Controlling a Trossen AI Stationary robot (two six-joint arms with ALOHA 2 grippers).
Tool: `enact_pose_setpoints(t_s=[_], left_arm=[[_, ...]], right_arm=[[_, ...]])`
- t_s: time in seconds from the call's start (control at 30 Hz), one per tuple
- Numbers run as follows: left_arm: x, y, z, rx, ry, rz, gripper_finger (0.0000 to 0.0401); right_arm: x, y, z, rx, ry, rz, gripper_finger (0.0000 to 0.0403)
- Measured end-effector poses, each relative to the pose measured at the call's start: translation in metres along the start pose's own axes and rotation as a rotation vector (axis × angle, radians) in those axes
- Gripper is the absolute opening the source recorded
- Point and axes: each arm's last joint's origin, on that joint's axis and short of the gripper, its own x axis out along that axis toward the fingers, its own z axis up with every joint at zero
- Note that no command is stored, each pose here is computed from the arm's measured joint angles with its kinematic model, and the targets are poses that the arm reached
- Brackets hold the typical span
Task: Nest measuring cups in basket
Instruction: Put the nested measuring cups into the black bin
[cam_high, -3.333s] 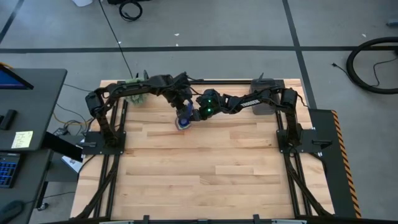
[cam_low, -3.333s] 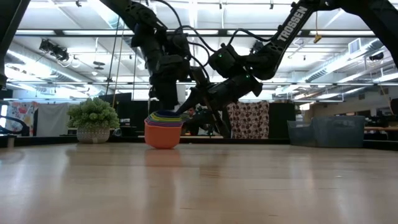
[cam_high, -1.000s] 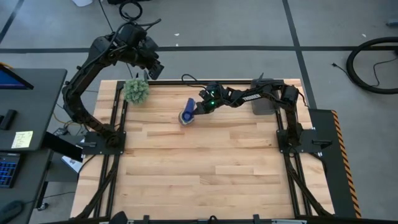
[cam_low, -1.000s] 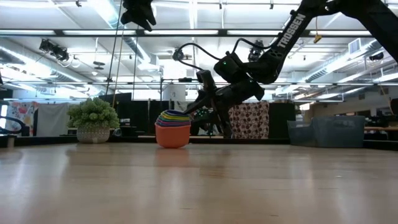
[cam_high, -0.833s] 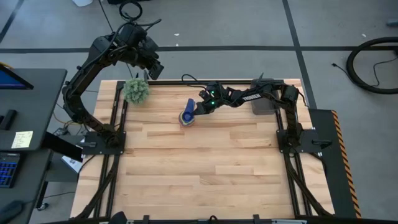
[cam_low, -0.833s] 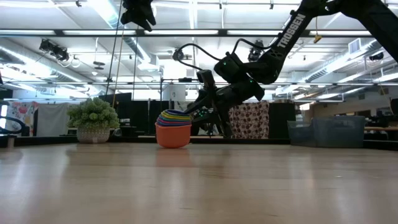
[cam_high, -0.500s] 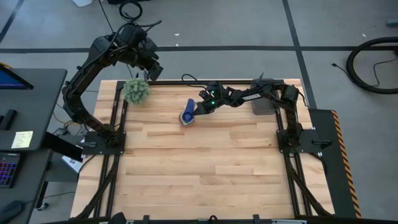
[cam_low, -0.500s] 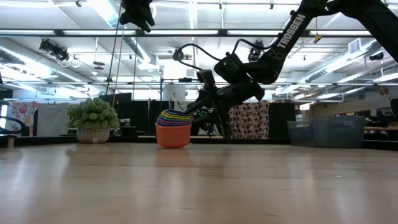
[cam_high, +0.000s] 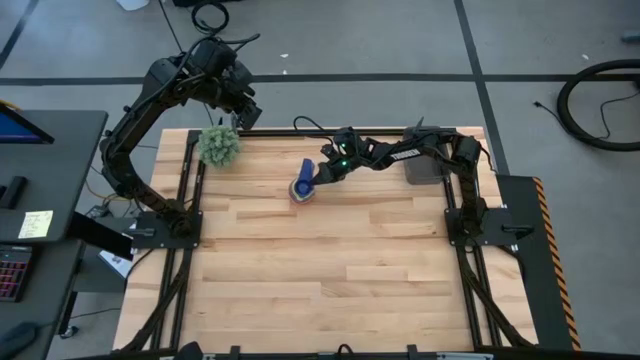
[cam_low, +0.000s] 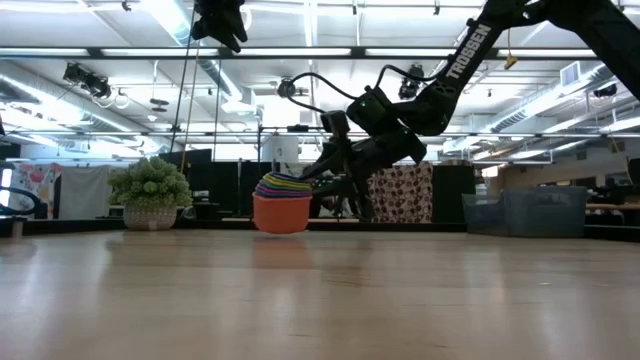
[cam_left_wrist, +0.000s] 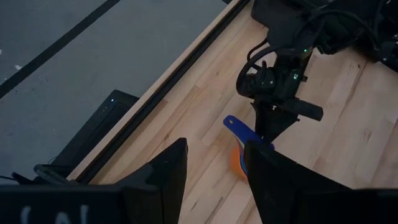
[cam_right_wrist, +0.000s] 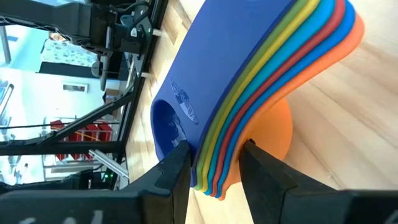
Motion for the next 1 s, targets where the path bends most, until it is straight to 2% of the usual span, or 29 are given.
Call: enact_pose_setpoints(t_s=[0.53, 0.67, 1.0], left_arm=[[0.0, 0.0, 0.0, 0.0, 0.0, 0.0, 0.0162], [0.0, 0.0, 0.0, 0.0, 0.0, 0.0, 0.0162], [0.0, 0.0, -0.001, -0.001, 0.008, 0.0, 0.0162]], right_arm=[[0.0, 0.002, -0.001, -0.006, 0.053, 0.044, 0.0122], [0.0, 0.01, 0.005, -0.043, 0.073, 0.073, 0.0122], [-0.002, 0.034, 0.023, -0.121, 0.151, -0.048, 0.0121]])
